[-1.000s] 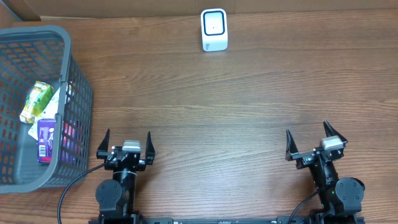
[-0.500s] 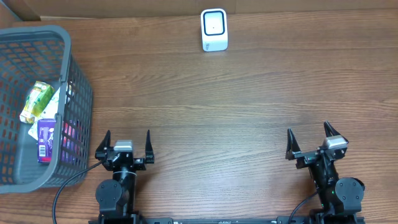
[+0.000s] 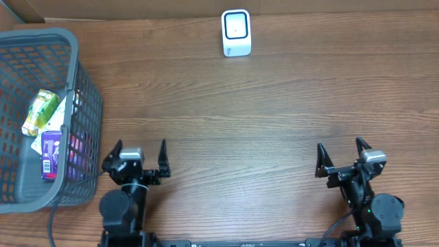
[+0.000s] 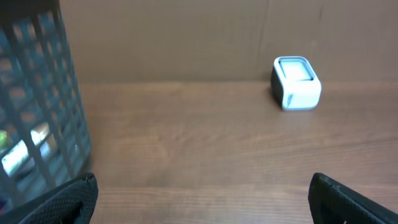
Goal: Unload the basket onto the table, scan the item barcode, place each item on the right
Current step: 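Reach the left gripper into the basket toward the purple snack bag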
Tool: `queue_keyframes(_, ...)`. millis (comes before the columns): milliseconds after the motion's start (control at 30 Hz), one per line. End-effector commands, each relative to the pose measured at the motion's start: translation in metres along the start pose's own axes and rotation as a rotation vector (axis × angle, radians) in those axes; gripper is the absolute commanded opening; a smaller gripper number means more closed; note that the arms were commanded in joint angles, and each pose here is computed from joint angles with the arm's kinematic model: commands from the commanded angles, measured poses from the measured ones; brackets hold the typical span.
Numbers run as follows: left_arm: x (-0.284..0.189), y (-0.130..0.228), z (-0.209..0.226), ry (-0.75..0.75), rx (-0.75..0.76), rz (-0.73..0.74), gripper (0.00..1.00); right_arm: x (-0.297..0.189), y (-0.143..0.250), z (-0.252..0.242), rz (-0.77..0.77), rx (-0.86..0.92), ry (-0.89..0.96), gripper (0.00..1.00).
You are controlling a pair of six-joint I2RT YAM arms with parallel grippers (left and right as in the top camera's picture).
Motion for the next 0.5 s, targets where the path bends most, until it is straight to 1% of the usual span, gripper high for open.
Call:
queue_keyframes(0, -0.002, -0.044, -0.012, 0.043, -0.011, -0.031, 1.00, -0.011, -0.036, -0.002, -0.051, 0.000, 0.006, 1.00)
queue_keyframes(133, 0.003, -0.074, -0.021, 0.070, -0.013, 0.014, 1.00, -0.015, -0.061, -0.003, -0.032, 0.002, 0.005, 1.00)
queue_keyframes(267, 0.015, -0.113, -0.036, 0.152, -0.022, 0.090, 1.00, -0.014, -0.089, -0.006, -0.005, 0.006, 0.002, 1.00)
queue_keyframes(467, 0.037, -0.178, -0.054, 0.192, -0.054, 0.276, 1.00, 0.003, -0.144, -0.009, 0.111, 0.026, -0.060, 1.00)
Point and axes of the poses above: each gripper's point midway between its finger pads, its own x axis out along the fingers, its own z axis along the line the jaws close on, y = z × x, the point moved 10 cm from there along -x, back along the fingers, and after that the axes turned 12 degrees about -x, right-handed, at the moved point
